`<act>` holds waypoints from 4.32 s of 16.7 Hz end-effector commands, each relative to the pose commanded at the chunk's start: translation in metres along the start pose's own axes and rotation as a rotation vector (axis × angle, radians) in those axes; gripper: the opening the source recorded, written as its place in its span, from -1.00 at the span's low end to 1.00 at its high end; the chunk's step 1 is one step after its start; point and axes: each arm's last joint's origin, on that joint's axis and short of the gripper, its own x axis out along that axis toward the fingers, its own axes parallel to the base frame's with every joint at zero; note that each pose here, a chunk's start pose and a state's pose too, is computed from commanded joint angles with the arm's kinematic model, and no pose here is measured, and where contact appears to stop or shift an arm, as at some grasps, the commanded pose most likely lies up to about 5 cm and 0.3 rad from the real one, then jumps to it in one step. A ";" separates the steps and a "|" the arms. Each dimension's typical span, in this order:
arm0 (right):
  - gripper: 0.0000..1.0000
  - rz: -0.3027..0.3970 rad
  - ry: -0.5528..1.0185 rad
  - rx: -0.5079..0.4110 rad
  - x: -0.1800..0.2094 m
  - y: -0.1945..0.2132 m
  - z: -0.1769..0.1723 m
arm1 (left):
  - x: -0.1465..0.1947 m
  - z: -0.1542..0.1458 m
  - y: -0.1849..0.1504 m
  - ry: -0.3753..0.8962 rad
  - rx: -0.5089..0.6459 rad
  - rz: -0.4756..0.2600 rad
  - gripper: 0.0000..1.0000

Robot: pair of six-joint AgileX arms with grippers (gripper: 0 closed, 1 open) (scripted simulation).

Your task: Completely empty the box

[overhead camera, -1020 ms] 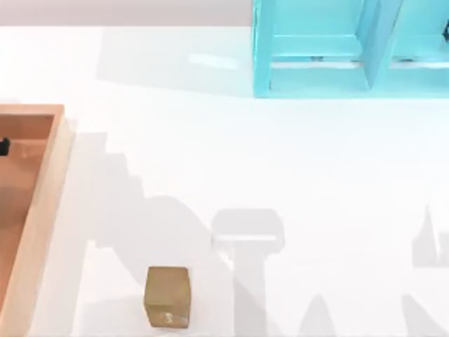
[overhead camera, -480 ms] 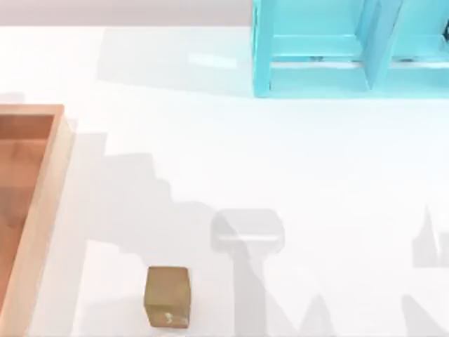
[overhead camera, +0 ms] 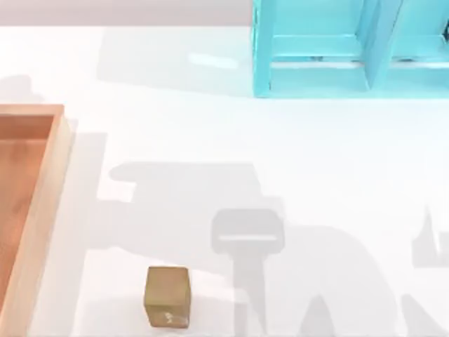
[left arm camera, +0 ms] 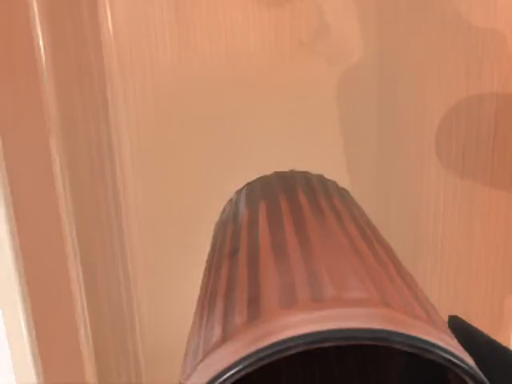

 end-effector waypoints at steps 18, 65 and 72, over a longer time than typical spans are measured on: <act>1.00 0.000 0.000 0.000 0.000 0.000 0.000 | 0.055 0.045 -0.130 0.068 -0.016 -0.030 -1.00; 1.00 0.000 0.000 0.000 0.000 0.000 0.000 | 0.144 0.000 -0.301 0.080 -0.016 -0.056 1.00; 1.00 0.000 0.000 0.000 0.000 0.000 0.000 | 0.099 0.009 -0.304 0.084 -0.016 -0.054 1.00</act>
